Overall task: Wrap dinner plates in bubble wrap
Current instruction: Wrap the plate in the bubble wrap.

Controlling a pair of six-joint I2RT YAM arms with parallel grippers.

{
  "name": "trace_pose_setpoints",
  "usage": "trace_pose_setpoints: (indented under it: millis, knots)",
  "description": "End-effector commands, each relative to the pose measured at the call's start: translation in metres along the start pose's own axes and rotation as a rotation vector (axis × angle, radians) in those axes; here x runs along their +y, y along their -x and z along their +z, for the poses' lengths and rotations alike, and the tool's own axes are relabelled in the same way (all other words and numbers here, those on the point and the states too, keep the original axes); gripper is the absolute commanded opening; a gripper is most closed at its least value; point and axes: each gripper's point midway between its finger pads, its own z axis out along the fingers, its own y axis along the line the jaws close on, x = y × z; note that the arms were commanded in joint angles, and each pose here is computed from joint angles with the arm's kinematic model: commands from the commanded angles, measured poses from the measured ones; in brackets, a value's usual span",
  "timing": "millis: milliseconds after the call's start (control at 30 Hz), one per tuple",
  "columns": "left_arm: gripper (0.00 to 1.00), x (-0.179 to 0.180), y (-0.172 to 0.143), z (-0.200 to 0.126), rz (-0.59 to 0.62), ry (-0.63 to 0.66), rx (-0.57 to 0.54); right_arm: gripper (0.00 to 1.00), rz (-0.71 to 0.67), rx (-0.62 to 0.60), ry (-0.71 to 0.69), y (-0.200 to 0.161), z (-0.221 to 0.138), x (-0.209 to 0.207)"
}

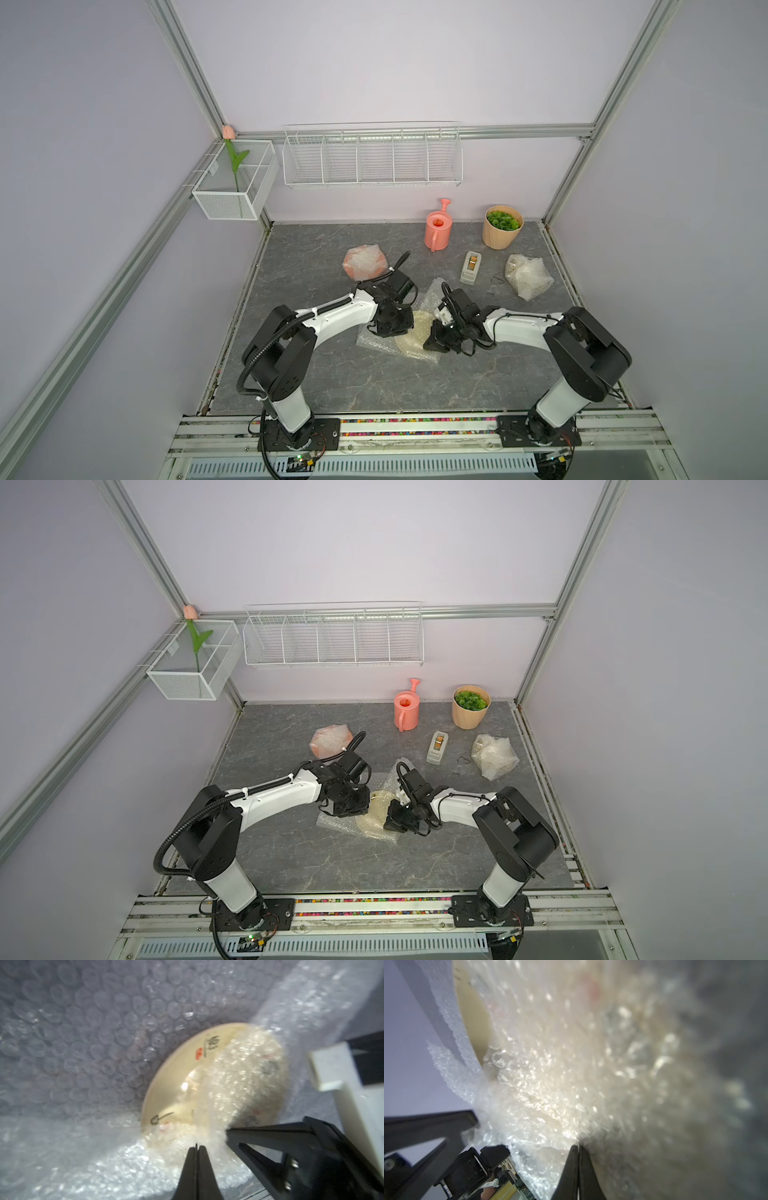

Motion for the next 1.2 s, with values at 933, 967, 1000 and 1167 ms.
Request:
trace_pose_setpoints:
  millis: [933,967,1000,1167]
  knots:
    - [0.0,0.02,-0.04,0.053,0.057,0.136,0.134,0.69,-0.028,-0.234,0.176,0.142,-0.098,-0.015]
    - [0.0,0.02,-0.04,0.053,0.056,0.134,0.135,0.68,-0.02,-0.226,0.173,0.146,-0.093,-0.018]
    - [0.0,0.02,-0.04,0.053,0.056,0.133,0.136,0.65,0.006,-0.246,0.18,0.159,-0.096,-0.026]
    - [0.0,0.02,-0.042,0.053,0.056,0.129,0.138,0.53,0.04,-0.245,0.223,0.186,-0.083,-0.031]
